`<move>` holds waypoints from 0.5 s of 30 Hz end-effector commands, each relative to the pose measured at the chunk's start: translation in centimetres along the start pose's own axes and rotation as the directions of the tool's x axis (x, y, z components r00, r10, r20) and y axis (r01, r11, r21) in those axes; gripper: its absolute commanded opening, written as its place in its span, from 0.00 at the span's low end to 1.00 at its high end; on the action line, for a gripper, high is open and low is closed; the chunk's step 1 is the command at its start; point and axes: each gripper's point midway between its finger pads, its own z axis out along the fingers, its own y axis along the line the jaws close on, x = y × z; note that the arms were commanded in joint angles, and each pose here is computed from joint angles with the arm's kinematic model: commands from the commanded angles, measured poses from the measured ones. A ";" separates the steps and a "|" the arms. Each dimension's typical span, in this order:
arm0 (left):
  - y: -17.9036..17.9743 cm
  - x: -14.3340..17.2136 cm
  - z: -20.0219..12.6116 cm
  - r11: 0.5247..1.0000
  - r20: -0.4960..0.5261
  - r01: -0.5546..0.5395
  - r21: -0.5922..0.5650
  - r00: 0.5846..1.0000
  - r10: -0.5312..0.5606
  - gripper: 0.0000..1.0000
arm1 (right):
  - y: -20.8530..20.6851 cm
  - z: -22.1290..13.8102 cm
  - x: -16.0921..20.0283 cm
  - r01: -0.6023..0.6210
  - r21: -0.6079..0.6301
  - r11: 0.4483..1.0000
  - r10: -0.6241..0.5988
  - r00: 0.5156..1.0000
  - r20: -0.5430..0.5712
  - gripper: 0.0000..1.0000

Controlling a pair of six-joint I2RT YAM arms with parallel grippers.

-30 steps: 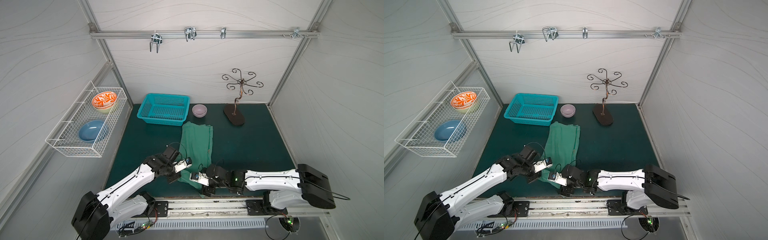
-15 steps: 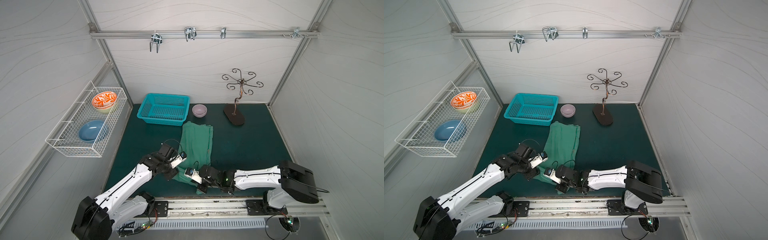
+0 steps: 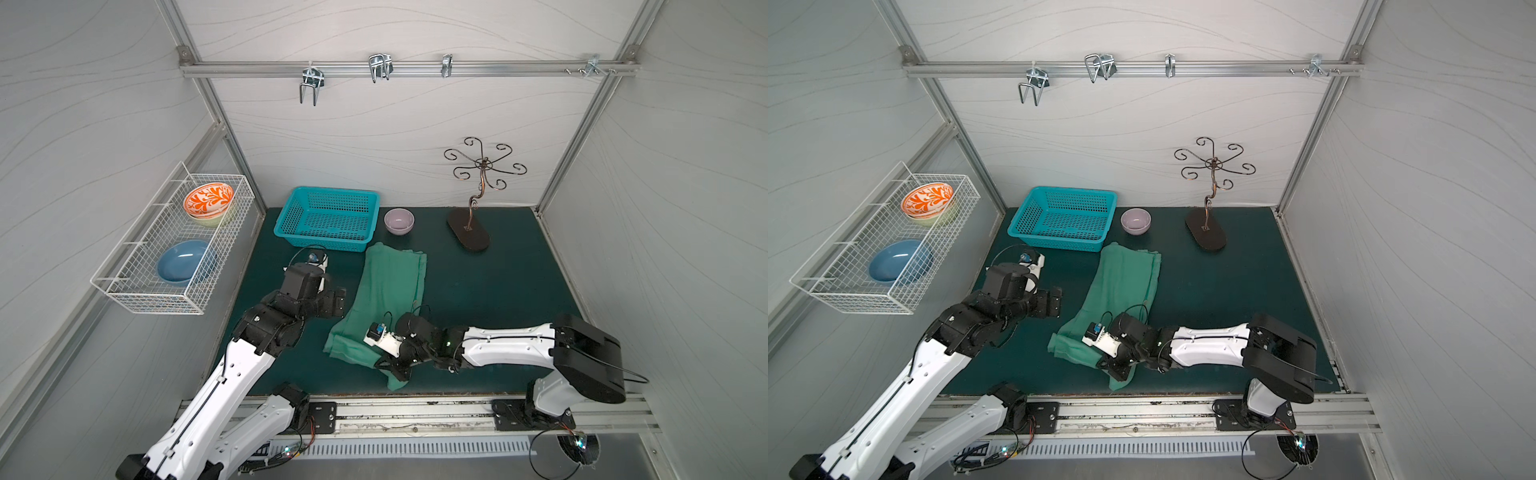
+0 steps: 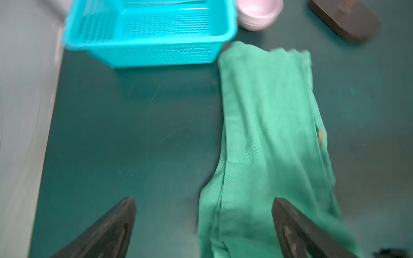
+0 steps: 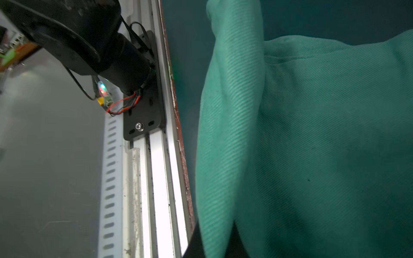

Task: Roll up the long pants
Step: Roll the long pant at the center of the board.

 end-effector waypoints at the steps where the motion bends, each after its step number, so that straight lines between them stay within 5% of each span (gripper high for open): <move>1: 2.6 2.9 -1.9 0.913 -0.057 0.385 -0.132 0.917 -0.395 0.94 | 1.8 -0.3 0.0 -0.151 -0.164 0.975 0.141 0.987 -0.071 0.00; 7: 1.6 9.0 -3.2 0.741 -0.234 0.654 -0.150 0.705 -0.670 0.66 | 1.0 0.0 -0.3 -0.336 -0.231 0.913 0.304 0.939 -0.164 0.00; 11: -0.5 12.9 -2.3 0.611 -0.374 0.769 -0.187 0.520 -0.768 0.66 | 0.0 0.4 0.3 -0.431 -0.221 0.875 0.393 0.898 -0.197 0.00; 15: -2.1 15.0 -0.5 0.506 -0.435 0.842 -0.188 0.391 -0.811 0.71 | -0.5 1.0 1.5 -0.480 -0.202 0.854 0.434 0.870 -0.235 0.00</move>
